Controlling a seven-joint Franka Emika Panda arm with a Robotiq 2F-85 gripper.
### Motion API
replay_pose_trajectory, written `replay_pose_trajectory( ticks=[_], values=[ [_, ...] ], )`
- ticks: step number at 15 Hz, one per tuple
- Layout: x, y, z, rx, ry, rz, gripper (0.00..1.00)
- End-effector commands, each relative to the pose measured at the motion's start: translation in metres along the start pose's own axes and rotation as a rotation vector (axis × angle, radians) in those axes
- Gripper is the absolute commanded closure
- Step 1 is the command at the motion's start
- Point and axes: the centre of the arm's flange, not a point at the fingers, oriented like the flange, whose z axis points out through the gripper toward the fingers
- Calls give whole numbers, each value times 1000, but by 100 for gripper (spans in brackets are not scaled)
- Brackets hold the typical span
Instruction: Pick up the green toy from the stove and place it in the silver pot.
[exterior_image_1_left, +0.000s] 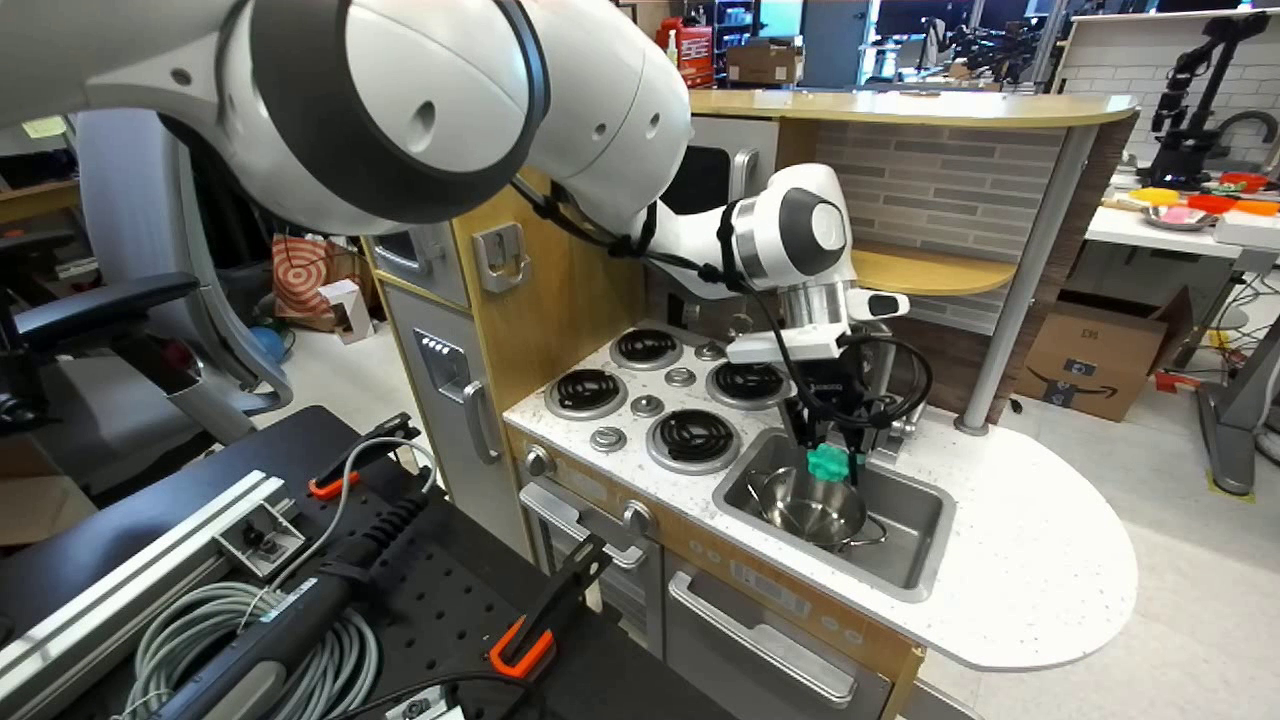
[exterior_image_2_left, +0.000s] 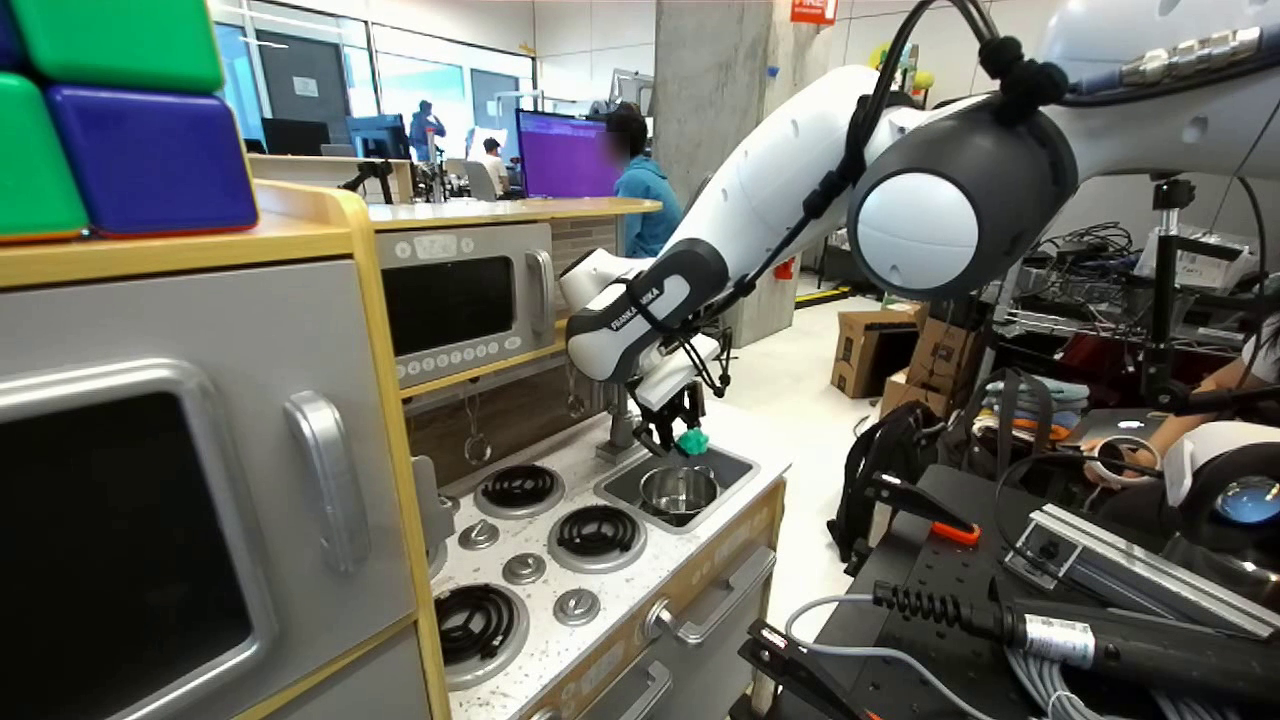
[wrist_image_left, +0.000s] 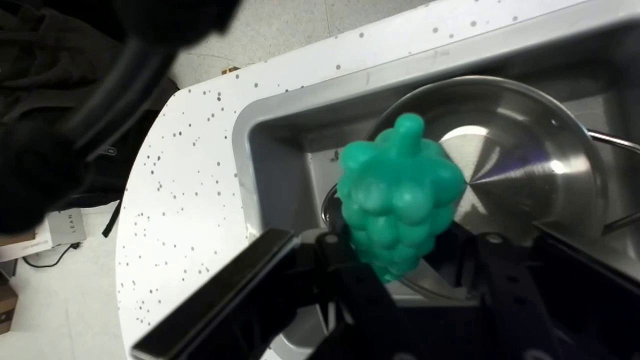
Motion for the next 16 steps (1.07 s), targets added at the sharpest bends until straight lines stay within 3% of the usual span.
replay_pose_trajectory(
  ticks=[1,6,8,10,13,16],
  values=[
    [55,-11,4,-7,7,4,38],
    [23,-14,-23,31,41,-57,2],
    [-8,-17,-33,79,-47,-166,0],
    [-38,-13,-42,96,-57,-268,0],
    [-68,-1,-58,138,-19,-418,0],
    [-85,2,-59,168,62,-493,0]
  ],
)
